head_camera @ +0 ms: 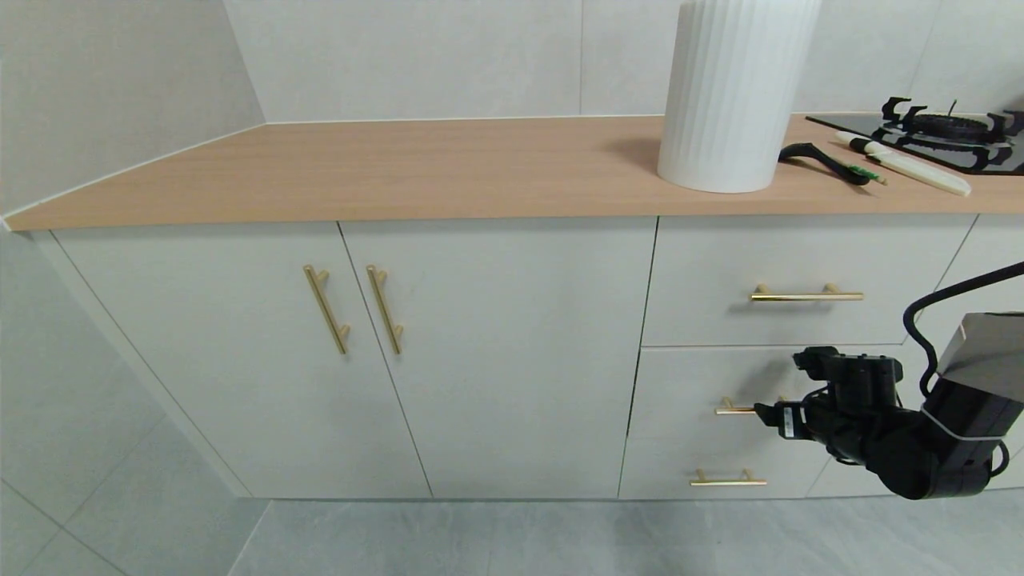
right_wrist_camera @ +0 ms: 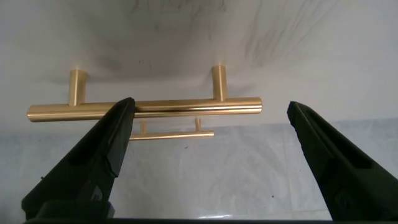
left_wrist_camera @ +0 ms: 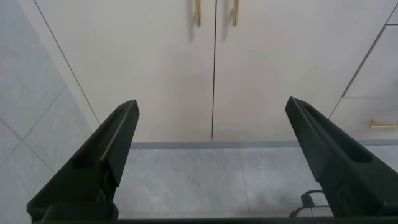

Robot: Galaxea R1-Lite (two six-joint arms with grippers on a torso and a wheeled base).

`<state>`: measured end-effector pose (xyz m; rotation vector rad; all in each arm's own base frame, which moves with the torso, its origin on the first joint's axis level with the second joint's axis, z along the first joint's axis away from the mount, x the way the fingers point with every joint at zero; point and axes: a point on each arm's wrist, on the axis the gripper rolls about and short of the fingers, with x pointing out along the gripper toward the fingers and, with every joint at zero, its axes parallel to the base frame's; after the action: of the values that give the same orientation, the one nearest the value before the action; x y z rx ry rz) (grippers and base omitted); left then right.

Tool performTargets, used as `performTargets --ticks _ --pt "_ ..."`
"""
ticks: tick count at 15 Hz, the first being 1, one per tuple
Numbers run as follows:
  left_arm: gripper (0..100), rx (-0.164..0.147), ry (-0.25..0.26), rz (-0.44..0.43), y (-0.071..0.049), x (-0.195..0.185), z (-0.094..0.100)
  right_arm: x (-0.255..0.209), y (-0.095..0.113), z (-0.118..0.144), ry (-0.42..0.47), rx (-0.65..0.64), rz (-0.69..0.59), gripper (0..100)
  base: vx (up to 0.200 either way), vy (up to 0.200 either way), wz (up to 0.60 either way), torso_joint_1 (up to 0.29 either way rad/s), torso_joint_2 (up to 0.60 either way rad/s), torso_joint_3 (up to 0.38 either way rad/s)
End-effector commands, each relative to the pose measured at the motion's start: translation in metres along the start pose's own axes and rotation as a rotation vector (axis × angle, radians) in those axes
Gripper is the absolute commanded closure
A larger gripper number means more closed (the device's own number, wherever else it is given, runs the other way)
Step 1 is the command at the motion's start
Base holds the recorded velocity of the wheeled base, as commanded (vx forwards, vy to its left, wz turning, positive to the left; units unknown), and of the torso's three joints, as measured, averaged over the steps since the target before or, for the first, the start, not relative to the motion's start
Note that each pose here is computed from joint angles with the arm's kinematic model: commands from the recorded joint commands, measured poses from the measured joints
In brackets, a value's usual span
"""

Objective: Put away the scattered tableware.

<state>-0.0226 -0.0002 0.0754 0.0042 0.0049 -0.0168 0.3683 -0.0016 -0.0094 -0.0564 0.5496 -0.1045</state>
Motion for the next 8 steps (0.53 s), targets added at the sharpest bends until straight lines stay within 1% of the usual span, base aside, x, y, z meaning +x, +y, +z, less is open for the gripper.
performTargets --ticks 1,8 --pt "0 0.000 0.001 0.000 0.0000 0.0001 0.0000 0.0005 0.0002 -0.0022 0.011 -0.003 -0.001 0 0.000 0.000 0.00 0.000 0.00 0.000" --pt "0 0.000 0.001 0.000 0.0000 0.0001 0.0000 -0.0027 0.0000 -0.0100 0.046 -0.021 0.000 0 0.000 0.000 0.00 0.000 0.00 0.000"
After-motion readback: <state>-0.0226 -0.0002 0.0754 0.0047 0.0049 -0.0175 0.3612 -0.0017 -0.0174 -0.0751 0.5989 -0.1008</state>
